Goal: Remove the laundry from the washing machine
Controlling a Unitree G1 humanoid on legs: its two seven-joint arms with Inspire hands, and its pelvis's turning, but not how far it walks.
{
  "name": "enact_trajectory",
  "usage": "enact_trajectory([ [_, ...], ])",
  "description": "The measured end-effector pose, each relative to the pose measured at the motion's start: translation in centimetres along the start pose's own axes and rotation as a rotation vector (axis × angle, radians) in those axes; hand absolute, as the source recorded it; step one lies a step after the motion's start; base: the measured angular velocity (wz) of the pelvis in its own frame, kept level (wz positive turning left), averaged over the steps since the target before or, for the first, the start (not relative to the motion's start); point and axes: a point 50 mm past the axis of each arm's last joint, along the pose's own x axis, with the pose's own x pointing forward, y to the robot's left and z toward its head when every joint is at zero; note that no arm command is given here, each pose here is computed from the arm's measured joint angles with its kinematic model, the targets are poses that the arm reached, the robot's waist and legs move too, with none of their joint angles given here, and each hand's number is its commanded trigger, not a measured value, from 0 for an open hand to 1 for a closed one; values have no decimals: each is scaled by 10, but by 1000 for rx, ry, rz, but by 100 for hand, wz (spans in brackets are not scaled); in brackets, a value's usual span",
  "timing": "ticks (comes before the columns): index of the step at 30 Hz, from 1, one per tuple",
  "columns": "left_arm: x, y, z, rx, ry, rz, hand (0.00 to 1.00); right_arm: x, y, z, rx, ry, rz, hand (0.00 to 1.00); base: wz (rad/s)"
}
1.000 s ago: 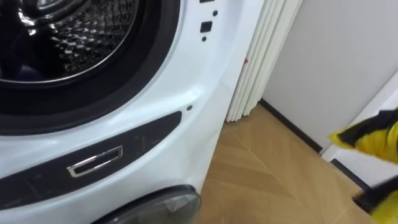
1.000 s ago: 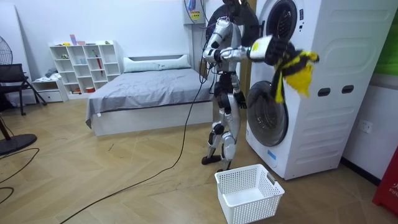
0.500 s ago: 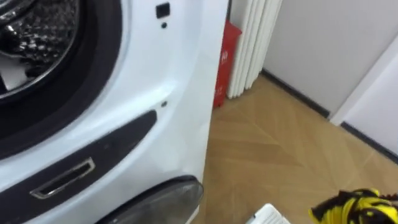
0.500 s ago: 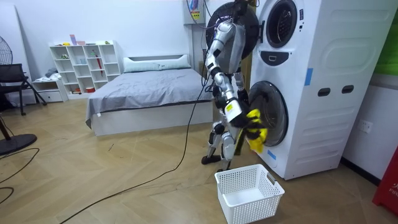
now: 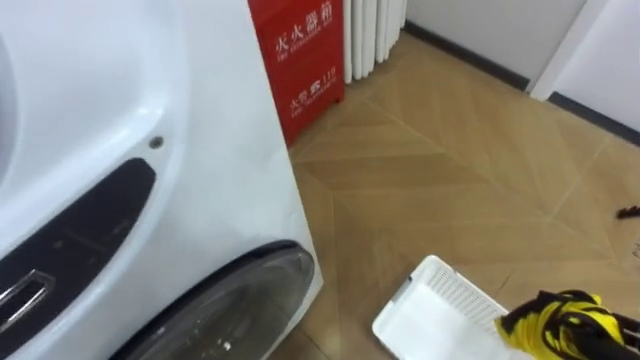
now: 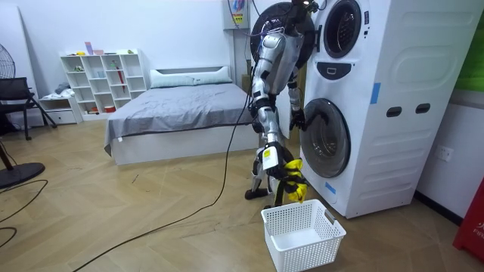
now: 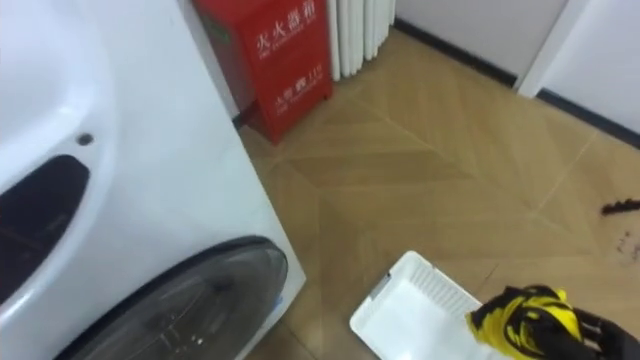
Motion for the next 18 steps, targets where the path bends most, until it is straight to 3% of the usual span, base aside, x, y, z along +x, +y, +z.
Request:
enact_trajectory([
  [8, 1, -2, 10, 0, -40, 14, 0, 0, 3, -1, -30, -4, -38, 100, -1],
  [9, 1, -3, 12, 3, -49, 10, 0, 0, 6, 0, -35, -9, -30, 92, 5],
  [10, 1, -4, 14, 6, -56, 9, 0, 0, 8, 1, -39, -13, -24, 61, 6],
  [11, 1, -4, 17, 11, -64, 6, 0, 0, 11, 3, -47, -20, -12, 0, 5],
  [18, 1, -11, 28, 38, -108, -17, 0, -1, 19, 6, -115, -53, 43, 0, 6],
])
